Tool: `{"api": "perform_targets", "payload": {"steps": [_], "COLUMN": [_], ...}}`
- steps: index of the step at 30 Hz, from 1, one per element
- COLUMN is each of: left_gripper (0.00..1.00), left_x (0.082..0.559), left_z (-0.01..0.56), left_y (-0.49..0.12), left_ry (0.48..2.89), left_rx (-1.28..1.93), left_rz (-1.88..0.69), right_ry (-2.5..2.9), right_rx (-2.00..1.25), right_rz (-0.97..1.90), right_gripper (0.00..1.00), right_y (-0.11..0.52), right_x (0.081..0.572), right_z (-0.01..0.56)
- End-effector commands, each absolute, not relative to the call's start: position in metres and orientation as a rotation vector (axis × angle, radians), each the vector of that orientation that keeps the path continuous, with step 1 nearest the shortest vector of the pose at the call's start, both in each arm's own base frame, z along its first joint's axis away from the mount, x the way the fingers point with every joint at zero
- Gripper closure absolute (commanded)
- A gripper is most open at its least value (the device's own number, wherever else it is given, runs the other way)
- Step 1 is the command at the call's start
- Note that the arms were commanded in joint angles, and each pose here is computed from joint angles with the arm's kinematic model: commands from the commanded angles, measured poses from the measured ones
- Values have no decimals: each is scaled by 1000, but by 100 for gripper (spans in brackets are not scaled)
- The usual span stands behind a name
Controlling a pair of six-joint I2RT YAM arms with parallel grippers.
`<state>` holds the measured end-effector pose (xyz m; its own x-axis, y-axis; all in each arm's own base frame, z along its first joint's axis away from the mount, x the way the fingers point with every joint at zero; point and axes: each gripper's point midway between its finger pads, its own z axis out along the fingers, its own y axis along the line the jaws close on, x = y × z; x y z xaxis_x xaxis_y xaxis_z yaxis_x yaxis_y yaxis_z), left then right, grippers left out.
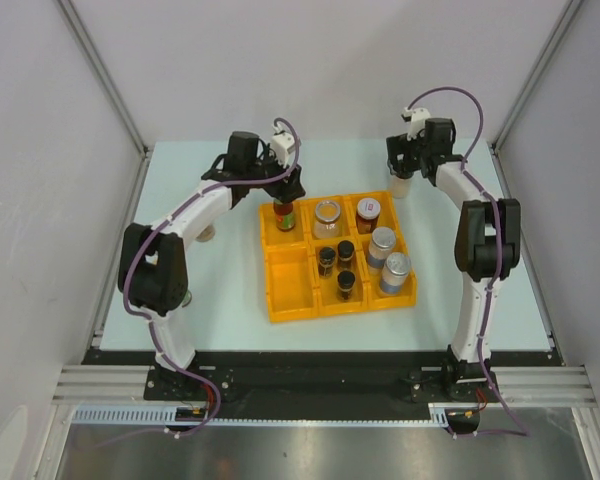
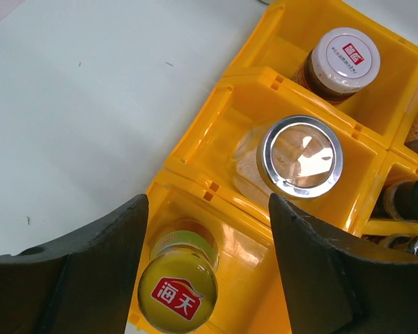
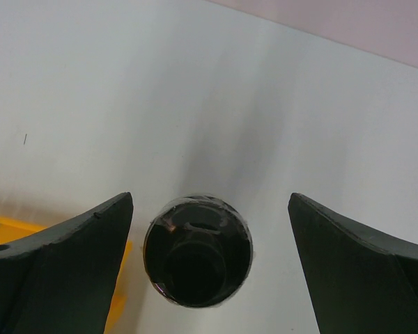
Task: Organize the condiment bottles
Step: Place the bottle in the storage box, then pick up the bottle from the center of the board.
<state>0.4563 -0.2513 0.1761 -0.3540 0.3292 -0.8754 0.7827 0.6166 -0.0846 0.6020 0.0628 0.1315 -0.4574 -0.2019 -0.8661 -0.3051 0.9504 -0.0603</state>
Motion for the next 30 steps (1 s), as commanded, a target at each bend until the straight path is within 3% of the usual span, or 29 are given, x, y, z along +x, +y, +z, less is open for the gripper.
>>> {"api": "perform_targets", "payload": {"steps": [1,6,10,11,12,14,15,16,30], "left_gripper": [21,4,2,1,1,1,1,0,0], "left_x": [449,450,448,446,445,441,435,433,365], "left_z": [228,277,303,308,309,297,304,300,231], "left_y": [-259,-251,-238,-232,-224,-210,-199,-190,-15], "left_ry": [1816,1738,1726,1734,1744,1793,1786,1800,2023], "left_rx": [886,853,810,797,786,769,758,747,495], "left_rz": [-664,-608,-531,-503,-480,-431,-412,-391,-53], "right_ry": [2051,2096,2123,2124,2134,2136,2148,2148,1955], "right_rx": [-346,-352,-333,-343,-350,-342,-337,-331,-306], "right_rz": [113,91,71,77,73,56,49,39,-36], "right_gripper": [0,2,16,25,43,68,88,93,96], "right_y": [66,69,67,67,67,63,59,57,39], "right_x": [612,611,609,608,605,602,600,598,550], "right_z": [135,115,108,110,109,115,116,120,273]}}
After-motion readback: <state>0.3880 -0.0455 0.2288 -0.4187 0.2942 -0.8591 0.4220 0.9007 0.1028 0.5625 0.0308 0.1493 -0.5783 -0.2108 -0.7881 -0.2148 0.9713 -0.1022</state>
